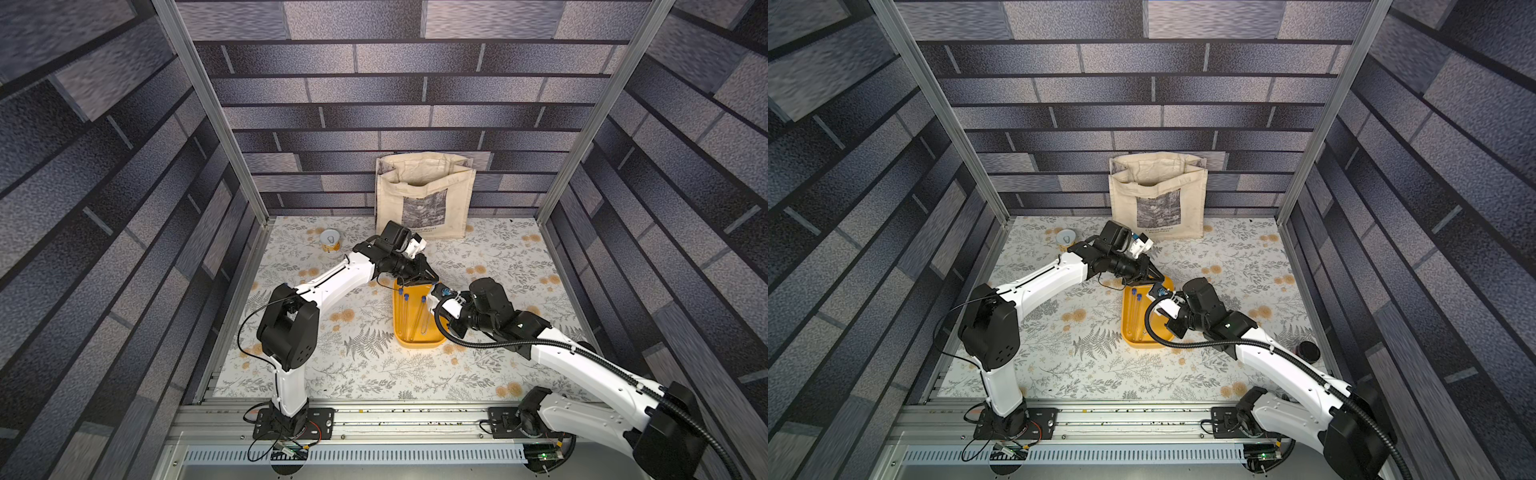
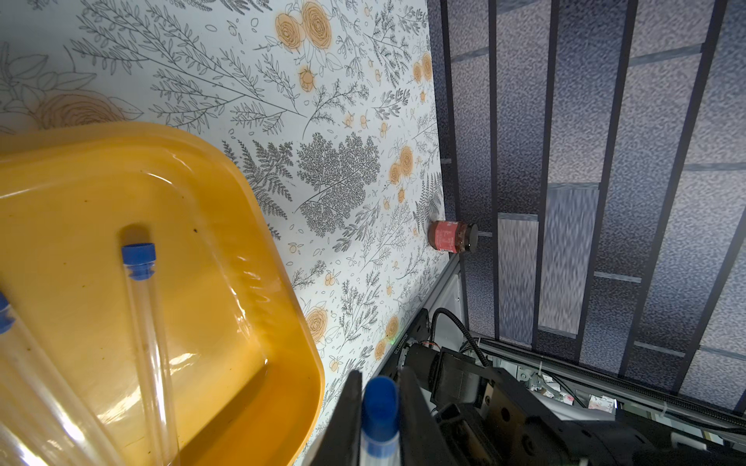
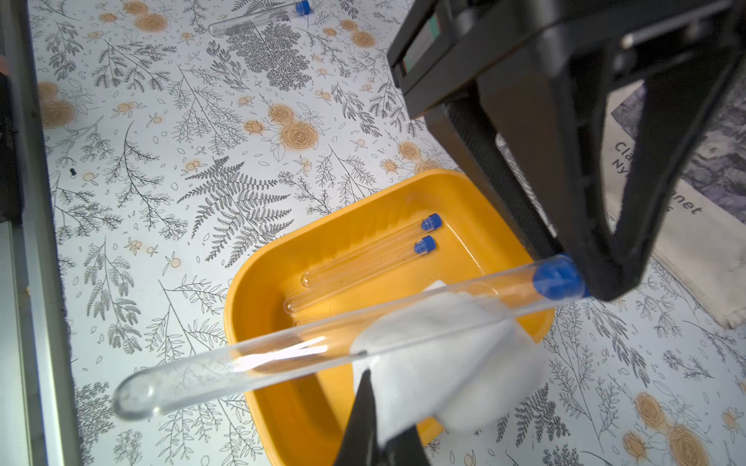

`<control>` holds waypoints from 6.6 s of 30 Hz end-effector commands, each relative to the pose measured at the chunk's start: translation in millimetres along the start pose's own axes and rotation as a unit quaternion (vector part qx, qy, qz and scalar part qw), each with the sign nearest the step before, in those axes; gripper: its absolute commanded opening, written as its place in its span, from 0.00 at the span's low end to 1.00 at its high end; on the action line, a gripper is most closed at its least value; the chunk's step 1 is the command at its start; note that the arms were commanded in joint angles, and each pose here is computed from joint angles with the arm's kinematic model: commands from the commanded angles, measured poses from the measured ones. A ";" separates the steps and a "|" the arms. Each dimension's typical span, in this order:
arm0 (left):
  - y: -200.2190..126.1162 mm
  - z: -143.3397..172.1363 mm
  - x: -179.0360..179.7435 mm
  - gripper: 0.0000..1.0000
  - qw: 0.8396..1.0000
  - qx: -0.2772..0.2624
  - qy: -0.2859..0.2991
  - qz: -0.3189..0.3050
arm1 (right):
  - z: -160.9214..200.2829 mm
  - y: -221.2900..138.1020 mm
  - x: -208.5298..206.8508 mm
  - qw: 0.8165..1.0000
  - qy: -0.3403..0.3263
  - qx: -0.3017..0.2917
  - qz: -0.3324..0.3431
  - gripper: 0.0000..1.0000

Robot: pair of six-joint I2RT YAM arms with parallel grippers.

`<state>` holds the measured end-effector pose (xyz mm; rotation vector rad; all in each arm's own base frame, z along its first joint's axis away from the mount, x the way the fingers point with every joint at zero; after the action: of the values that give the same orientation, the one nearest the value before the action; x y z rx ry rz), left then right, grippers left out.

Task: Wipe the exteriors of test tubes
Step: Wipe the dirt from the test tube, then place the test tube in the storage box.

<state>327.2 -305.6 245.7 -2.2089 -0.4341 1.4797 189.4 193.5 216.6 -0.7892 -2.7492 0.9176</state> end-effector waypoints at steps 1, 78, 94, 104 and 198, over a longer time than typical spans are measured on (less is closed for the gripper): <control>-8.5 -0.7 -2.8 0.11 1.000 -0.004 0.013 0.005 | 9.6 -1.9 17.2 1.000 0.000 0.008 -0.028 0.00; -20.1 -1.5 10.9 0.11 1.000 -0.004 0.012 -0.016 | 10.9 -46.6 57.1 0.988 -0.006 -0.013 -0.152 0.00; -16.9 1.1 5.9 0.11 1.000 -0.001 0.013 0.006 | -5.6 4.1 22.8 0.998 -0.007 0.060 -0.035 0.00; -17.5 2.1 6.0 0.11 1.000 -0.001 0.014 0.009 | -21.6 12.2 -15.9 0.997 0.027 0.066 0.028 0.00; 12.8 2.6 32.1 0.14 0.994 0.036 0.017 -0.101 | 24.4 -36.5 -46.0 0.927 0.276 0.116 0.226 0.00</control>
<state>337.7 -294.4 219.2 -2.1133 -0.5215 1.4064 210.7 144.2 222.1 -1.3342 -2.0958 0.8660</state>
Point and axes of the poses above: each gripper's point midway between its finger pads, its own y axis out along the fingers, its own x axis along the line the jaws close on, z = x × y, the point moved 8 cm from there along -y, back along the fingers, and after that the axes turned 8 degrees about y, right-handed, at the moved point
